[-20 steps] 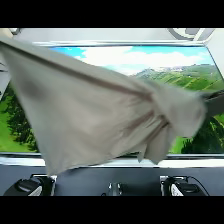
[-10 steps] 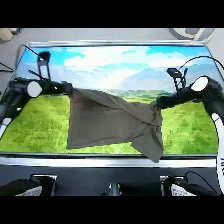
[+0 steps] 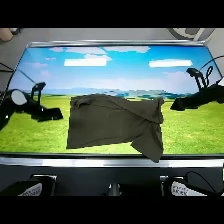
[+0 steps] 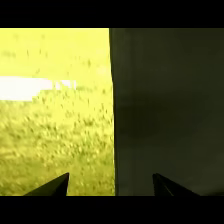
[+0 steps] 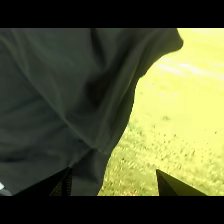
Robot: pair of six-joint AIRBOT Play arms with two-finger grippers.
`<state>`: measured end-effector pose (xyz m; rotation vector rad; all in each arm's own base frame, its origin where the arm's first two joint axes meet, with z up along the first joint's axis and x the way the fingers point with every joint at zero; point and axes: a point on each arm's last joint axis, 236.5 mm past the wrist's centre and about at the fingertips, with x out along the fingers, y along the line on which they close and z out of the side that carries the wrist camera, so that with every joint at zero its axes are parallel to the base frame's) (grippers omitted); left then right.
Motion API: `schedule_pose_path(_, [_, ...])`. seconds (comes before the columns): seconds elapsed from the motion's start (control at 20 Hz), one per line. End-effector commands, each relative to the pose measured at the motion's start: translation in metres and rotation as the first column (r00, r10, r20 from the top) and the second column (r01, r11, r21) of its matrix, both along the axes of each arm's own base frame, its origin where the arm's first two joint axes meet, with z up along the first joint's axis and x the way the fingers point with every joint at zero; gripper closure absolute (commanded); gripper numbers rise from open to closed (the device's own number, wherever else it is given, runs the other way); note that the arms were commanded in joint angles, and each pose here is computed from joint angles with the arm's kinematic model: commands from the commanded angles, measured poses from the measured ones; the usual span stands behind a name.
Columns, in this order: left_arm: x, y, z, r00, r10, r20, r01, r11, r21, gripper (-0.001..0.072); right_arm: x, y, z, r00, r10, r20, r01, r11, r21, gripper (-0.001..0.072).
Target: Fold the shirts.
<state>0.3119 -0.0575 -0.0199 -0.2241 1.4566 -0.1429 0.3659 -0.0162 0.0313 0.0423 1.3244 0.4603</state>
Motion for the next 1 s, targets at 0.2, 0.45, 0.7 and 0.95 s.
schedule_pose_path(0.2, [-0.106,-0.033,-0.08,0.975,0.047,-0.218,-0.092,0.975,-0.201,0.0114,-0.058,0.036,-0.064,0.971,0.162,-0.177,-0.162,0.987,0.017,0.015])
schedule_pose_path(0.45, [-0.104,-0.047,-0.086,0.978,0.034,-0.206,-0.081,0.971,-0.224,0.0117,-0.073,0.047,-0.081,0.956,0.2,-0.214,-0.201,0.98,0.019,0.0148])
schedule_pose_path(0.7, [-0.089,-0.067,-0.089,0.982,0.07,-0.177,-0.117,0.955,-0.271,0.0486,-0.085,0.066,-0.107,0.938,0.264,-0.225,-0.268,0.963,0.014,0.0069])
schedule_pose_path(0.95, [-0.084,-0.067,-0.083,0.987,0.052,-0.15,-0.093,0.956,-0.279,0.0677,-0.071,0.066,-0.133,0.954,0.185,-0.237,-0.193,0.981,-0.011,0.0191])
